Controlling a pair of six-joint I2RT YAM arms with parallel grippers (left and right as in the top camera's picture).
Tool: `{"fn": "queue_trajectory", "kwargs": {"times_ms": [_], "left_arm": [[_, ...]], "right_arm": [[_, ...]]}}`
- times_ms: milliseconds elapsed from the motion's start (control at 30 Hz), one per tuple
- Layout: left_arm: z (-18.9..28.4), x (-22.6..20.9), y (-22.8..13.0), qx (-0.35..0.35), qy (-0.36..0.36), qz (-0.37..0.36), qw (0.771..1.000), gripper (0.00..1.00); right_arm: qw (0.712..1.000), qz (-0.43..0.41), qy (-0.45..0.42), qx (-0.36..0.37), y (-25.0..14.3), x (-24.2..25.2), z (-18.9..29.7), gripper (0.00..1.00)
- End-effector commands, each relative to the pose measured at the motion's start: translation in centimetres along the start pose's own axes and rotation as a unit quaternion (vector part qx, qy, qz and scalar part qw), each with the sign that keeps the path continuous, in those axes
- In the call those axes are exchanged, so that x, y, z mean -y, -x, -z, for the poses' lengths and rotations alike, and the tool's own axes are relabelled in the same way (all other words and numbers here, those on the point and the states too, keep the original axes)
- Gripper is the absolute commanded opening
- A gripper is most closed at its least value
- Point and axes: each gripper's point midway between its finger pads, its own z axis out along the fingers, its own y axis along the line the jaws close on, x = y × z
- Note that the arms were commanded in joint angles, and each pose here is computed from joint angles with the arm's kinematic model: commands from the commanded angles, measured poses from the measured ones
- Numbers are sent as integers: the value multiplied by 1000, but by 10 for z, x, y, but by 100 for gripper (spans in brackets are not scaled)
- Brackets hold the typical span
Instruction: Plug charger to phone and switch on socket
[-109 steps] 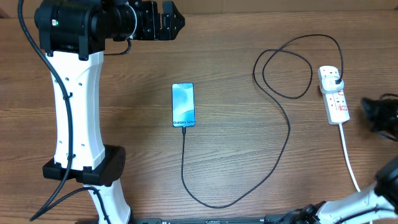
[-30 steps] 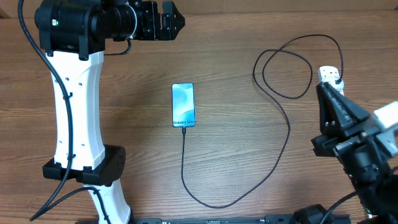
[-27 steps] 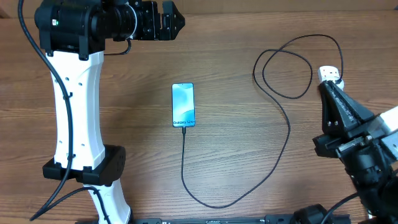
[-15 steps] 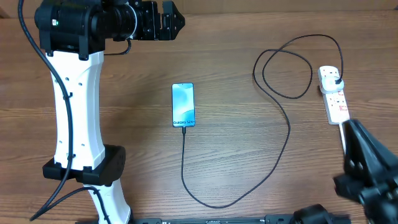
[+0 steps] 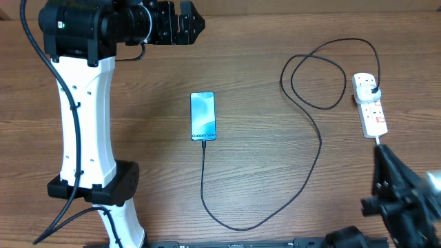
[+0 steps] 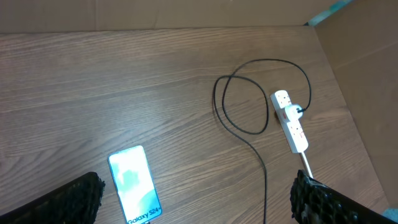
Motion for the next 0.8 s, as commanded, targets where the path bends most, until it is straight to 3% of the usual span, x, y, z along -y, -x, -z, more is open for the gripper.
{"fn": "queue_trajectory", "kwargs": {"times_ms": [0, 400, 767], "left_arm": [[0, 2, 2, 2, -7, -5, 1000, 100], [0, 2, 2, 2, -7, -5, 1000, 100], [0, 2, 2, 2, -7, -5, 1000, 100]], "right_arm": [[998, -38, -28, -34, -30, 8, -17, 4], [986, -94, -39, -135, -152, 7, -63, 4], [975, -86, -42, -199, -218, 7, -68, 4]]}}
